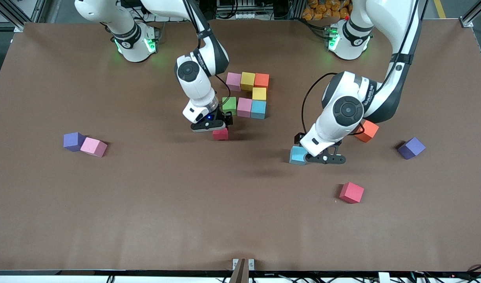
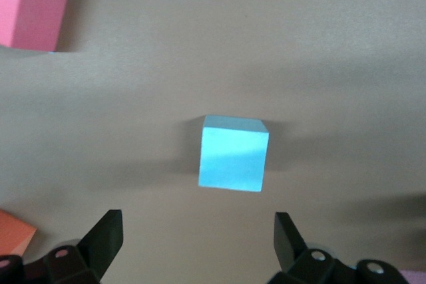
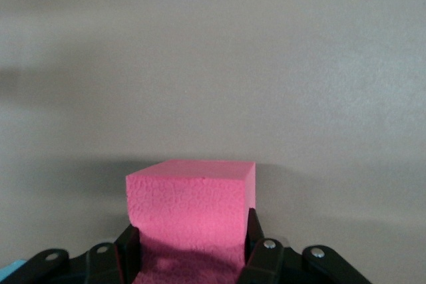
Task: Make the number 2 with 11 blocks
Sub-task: 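Grasp the cyan block with the left gripper while the right gripper lowers red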
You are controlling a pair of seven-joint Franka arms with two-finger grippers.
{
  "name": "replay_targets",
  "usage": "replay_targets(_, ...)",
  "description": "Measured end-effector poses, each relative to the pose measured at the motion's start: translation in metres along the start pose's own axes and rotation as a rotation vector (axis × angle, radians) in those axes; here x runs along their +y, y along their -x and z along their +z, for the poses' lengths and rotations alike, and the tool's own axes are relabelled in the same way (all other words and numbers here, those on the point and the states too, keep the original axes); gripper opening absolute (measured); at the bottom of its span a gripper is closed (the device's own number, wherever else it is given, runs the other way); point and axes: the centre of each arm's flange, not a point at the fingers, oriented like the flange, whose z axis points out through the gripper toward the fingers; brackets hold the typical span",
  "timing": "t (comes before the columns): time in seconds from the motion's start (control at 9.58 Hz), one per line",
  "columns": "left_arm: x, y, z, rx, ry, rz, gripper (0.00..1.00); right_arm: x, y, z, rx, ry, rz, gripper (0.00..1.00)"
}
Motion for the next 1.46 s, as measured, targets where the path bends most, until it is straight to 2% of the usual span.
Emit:
replay_targets(0.52, 0.008, -0.001, 0.045, -0.018, -0.068, 0.049, 1.0, -0.008, 0.026, 0.015, 0.02, -0.014, 0.103, 0.6)
replay_targets(0.84, 0.017, -0.001, 0.062, -0.013, -0.067, 0.023, 1.0, -0.008, 0.033, 0.023, 0.016, -0.024, 0.149, 0.6)
replay_targets(1.46, 0.025, -0.001, 0.072, 0.006, -0.059, -0.011, 1.0, -0.013, 0.042, 0.027, 0.011, -0.023, 0.143, 0.6)
